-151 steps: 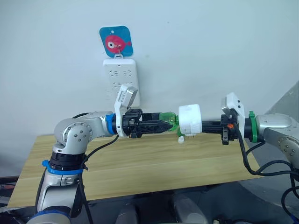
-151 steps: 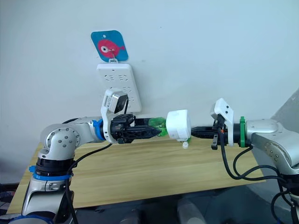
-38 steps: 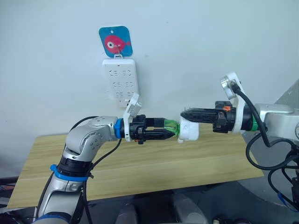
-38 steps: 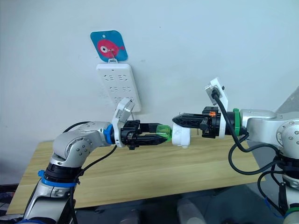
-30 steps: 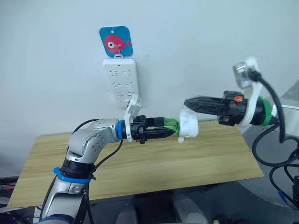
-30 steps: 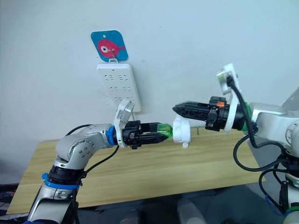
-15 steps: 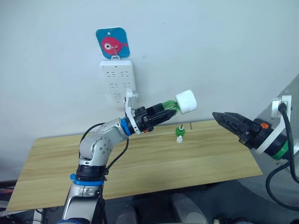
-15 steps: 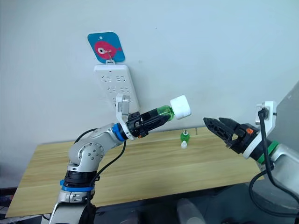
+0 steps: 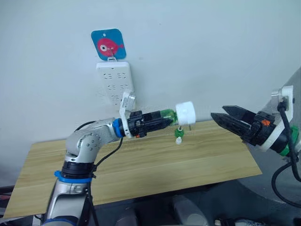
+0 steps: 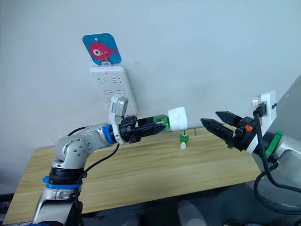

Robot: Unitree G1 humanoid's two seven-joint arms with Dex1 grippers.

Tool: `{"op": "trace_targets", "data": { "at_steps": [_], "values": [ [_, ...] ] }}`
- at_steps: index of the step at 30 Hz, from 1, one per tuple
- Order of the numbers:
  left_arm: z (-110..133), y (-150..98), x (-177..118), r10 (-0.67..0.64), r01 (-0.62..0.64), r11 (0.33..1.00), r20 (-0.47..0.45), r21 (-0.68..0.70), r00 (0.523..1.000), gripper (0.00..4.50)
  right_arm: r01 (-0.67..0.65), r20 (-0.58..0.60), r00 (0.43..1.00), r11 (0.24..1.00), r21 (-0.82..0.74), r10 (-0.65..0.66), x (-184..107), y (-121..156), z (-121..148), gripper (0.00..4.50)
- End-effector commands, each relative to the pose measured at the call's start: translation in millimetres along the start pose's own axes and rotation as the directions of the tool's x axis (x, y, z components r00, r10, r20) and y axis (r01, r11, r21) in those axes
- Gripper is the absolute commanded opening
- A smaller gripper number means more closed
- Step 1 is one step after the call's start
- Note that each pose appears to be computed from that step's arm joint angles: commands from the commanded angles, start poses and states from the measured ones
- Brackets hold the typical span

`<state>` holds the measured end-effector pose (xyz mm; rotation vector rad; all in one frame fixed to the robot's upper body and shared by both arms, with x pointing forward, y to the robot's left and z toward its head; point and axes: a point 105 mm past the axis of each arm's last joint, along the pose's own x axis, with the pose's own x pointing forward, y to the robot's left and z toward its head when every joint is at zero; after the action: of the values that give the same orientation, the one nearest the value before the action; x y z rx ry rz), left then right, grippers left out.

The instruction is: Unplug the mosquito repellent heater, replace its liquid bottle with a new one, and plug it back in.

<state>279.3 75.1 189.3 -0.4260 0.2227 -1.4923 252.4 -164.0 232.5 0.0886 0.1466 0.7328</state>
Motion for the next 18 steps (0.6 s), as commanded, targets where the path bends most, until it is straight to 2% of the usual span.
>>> {"op": "trace_targets", "data": {
  "at_steps": [1,4,7,8,12,18],
  "values": [
    [4.7,-30.9,1.1,-0.175,0.173,0.984,-0.073,-0.029,0.982,2.39,0.003,-0.073,0.997,0.985,-0.173,-0.016,10.9,-19.4,-3.0,2.48],
    [8.5,-34.1,-1.0,-0.197,0.193,0.980,-0.085,-0.054,0.977,2.39,-0.070,-0.135,0.990,0.965,-0.254,0.036,22.1,-21.9,-11.7,1.27],
    [11.6,-35.6,-1.6,-0.205,0.200,0.978,-0.082,-0.066,0.975,2.39,-0.185,-0.189,0.972,0.946,-0.267,0.137,29.8,-11.4,-21.8,0.12],
    [12.2,-36.2,-1.7,-0.207,0.201,0.977,-0.080,-0.070,0.975,2.39,-0.221,-0.198,0.965,0.940,-0.260,0.172,31.6,-6.2,-23.9,0.00],
    [12.7,-37.2,-1.9,-0.205,0.199,0.976,-0.064,-0.087,0.977,2.39,-0.336,-0.207,0.933,0.917,-0.217,0.293,34.6,13.9,-27.6,0.00],
    [11.7,-36.1,-1.8,-0.189,0.184,0.977,-0.046,-0.106,0.981,2.39,-0.428,-0.202,0.896,0.890,-0.154,0.396,32.0,33.3,-29.8,0.00]
  ]
}}
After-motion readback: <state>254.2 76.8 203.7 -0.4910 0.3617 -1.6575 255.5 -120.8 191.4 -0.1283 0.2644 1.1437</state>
